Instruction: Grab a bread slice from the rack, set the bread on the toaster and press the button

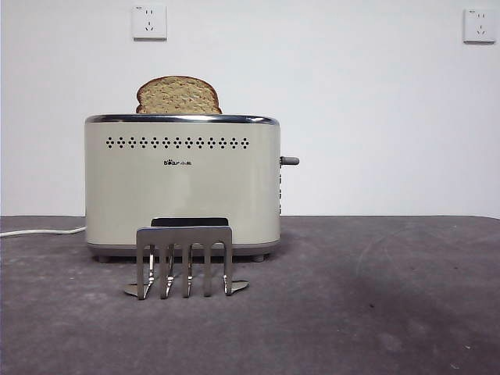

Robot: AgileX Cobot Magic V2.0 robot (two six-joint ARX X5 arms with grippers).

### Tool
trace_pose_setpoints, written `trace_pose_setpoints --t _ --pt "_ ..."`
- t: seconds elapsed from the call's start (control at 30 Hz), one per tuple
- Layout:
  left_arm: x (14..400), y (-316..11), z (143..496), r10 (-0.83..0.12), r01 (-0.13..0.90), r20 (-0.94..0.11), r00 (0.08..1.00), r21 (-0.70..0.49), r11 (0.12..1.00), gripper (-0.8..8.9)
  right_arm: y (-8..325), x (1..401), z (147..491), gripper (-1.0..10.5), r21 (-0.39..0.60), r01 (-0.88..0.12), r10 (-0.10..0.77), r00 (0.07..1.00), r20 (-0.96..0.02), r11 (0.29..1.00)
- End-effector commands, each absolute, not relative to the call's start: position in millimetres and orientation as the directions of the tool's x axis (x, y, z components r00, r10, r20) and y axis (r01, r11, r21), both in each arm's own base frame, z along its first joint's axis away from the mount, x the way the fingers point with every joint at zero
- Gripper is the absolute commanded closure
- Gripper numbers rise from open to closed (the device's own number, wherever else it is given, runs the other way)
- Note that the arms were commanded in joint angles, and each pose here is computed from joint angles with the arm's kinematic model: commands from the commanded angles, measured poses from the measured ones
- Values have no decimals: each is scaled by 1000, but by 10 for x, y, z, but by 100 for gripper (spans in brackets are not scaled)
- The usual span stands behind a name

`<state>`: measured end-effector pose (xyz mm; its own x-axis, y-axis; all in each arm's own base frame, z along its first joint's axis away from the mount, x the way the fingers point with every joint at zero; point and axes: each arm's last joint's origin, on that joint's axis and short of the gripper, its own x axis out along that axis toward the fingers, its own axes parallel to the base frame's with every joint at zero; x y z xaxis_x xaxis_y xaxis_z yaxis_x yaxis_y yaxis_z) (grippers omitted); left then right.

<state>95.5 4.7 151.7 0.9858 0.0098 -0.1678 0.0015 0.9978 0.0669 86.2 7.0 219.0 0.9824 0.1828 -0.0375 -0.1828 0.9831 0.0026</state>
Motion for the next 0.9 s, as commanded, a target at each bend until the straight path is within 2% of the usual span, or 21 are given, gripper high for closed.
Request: trace_pose_setpoints --t 0.03,0.63,0.9 --pt "959 51 1472 15 -4 -178 984 60 998 817 81 883 2035 946 18 -192 193 979 -59 981" --pt "959 51 1472 15 -4 -178 984 60 998 817 97 948 1510 946 55 -202 208 964 -166 978" --pt "959 51 1472 15 -4 -178 984 60 998 817 98 954 1493 946 79 -197 208 965 -161 977"
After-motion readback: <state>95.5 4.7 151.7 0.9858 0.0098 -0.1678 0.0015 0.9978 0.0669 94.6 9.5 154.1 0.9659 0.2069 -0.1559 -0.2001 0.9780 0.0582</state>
